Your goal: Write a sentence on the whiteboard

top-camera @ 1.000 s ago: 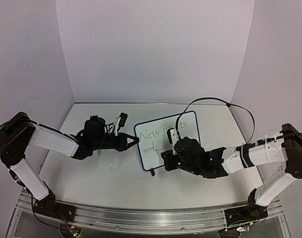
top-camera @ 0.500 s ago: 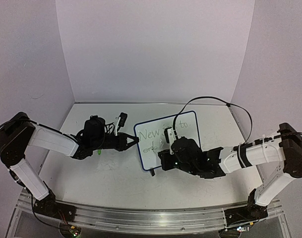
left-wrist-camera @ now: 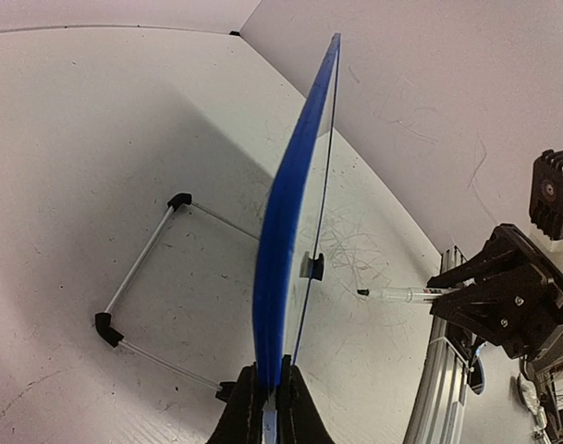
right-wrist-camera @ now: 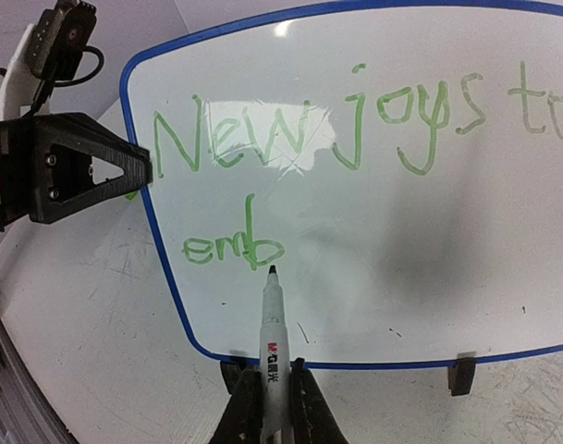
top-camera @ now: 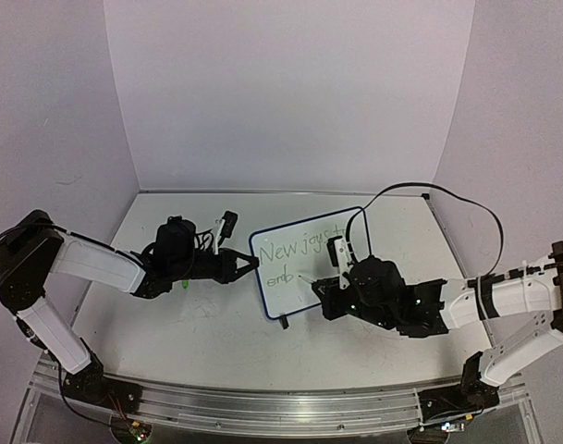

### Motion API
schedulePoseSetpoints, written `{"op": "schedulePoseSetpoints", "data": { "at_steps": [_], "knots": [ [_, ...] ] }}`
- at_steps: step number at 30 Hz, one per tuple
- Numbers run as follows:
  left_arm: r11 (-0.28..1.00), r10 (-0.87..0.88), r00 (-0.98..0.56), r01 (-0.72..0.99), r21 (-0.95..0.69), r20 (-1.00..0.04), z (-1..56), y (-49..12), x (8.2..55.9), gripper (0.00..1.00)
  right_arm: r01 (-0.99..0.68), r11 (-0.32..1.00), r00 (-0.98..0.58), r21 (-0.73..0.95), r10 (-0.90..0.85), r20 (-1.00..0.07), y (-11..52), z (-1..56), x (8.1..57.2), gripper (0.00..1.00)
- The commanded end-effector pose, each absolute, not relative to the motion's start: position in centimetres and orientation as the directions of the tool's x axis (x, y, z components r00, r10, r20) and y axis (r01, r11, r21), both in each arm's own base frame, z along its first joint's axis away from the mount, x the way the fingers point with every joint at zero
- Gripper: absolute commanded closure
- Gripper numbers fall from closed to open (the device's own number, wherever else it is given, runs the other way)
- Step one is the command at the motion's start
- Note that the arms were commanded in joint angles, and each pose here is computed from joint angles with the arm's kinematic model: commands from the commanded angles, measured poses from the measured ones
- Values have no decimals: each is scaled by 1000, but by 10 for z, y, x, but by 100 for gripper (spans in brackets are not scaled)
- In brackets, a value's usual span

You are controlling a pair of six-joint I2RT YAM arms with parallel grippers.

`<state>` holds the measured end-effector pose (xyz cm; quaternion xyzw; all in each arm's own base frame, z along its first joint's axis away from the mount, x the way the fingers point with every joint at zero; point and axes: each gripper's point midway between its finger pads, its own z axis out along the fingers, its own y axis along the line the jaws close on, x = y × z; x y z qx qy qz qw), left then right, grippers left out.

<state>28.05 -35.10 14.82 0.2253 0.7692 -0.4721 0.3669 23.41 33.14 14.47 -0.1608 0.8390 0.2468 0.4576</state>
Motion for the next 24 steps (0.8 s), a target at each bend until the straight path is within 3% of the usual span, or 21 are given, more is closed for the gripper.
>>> {"op": "schedulePoseSetpoints", "data": {
  "at_steps": [1, 24],
  "knots": [
    [478, 31, -632, 690, -543, -775, 138, -345, 275, 100, -497, 833, -481, 244, -31, -876, 337, 159, 244, 100],
    [482, 28, -626, 692, -538, -779, 141, -345, 277, 100, -481, 858, -470, 178, -81, -879, 336, 158, 258, 100]
  ]
}}
